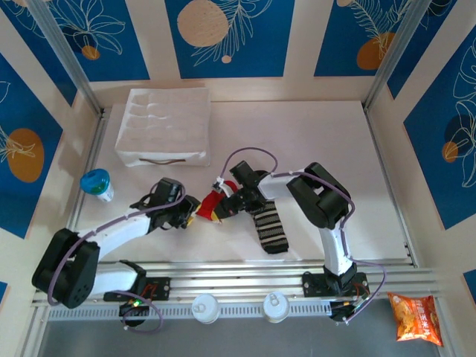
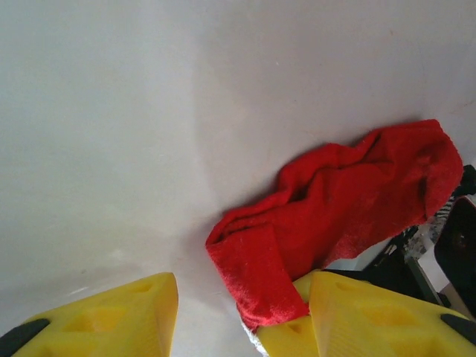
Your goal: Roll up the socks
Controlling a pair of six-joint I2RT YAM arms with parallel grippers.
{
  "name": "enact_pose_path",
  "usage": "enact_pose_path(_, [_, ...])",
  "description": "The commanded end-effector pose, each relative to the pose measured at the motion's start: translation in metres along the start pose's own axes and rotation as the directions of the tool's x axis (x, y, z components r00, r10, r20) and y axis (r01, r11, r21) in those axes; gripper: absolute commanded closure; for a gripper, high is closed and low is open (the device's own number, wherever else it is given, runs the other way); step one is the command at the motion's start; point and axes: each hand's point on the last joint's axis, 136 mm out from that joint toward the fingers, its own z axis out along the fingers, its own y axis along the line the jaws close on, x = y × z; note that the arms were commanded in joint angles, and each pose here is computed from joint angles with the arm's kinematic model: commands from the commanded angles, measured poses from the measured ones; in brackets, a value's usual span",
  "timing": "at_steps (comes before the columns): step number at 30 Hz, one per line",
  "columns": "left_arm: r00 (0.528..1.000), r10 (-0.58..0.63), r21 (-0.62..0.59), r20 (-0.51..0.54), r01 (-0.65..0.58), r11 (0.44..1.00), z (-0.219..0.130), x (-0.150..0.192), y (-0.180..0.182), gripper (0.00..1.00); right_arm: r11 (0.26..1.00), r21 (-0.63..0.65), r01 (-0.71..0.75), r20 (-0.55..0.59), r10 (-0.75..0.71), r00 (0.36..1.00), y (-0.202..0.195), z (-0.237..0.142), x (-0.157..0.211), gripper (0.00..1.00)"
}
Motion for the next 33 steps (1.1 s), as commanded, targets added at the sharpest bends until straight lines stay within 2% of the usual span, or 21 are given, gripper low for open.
enact_pose_path(1, [1.000,0.017,0.028,-0.011,-0.017,0.999,0.014,0.003,-0.008,0.51,0.995,-0.010,-0.102,-0.061,0.101,0.993,-0.009,0.004,0.018,1.00])
enact_pose_path(8, [0.997,0.063,-0.011,-0.046,-0.063,0.998,0.034,0.017,-0.009,0.63,0.994,-0.007,-0.109,-0.053,0.108,0.993,-0.014,0.002,0.019,1.00])
enact_pose_path(12, [0.996,0.080,-0.054,-0.051,-0.082,0.995,0.038,0.020,-0.006,0.77,0.997,0.008,-0.078,-0.067,0.078,0.995,-0.015,0.002,0.022,1.00])
enact_pose_path(17, [0.992,0.105,-0.121,-0.068,-0.112,0.986,0.044,0.026,-0.004,0.80,0.998,0.045,0.044,-0.093,-0.040,0.995,-0.009,0.006,0.027,0.99])
enact_pose_path(20, [0.993,0.105,-0.146,-0.059,-0.112,0.983,0.044,0.027,-0.003,0.82,0.991,0.068,0.119,-0.114,-0.111,0.987,-0.007,0.009,0.032,0.94])
enact_pose_path(23, [0.995,0.087,-0.199,-0.053,-0.096,0.975,0.041,0.027,0.005,0.90,0.969,0.139,0.205,-0.129,-0.187,0.974,-0.011,0.009,0.036,0.77])
enact_pose_path(26, [0.996,0.063,-0.253,-0.056,-0.076,0.965,0.035,0.029,0.014,0.93,0.892,0.268,0.365,-0.100,-0.351,0.931,-0.009,0.000,0.031,0.64])
enact_pose_path(29, [0.996,0.053,-0.295,-0.066,-0.070,0.953,0.032,0.031,0.021,0.93,0.745,0.389,0.541,-0.081,-0.558,0.826,0.003,-0.013,0.027,0.57])
enact_pose_path(33, [0.996,0.049,-0.321,-0.073,-0.070,0.945,0.030,0.032,0.024,0.93,0.547,0.538,0.642,-0.099,-0.715,0.692,0.019,-0.033,0.018,0.44])
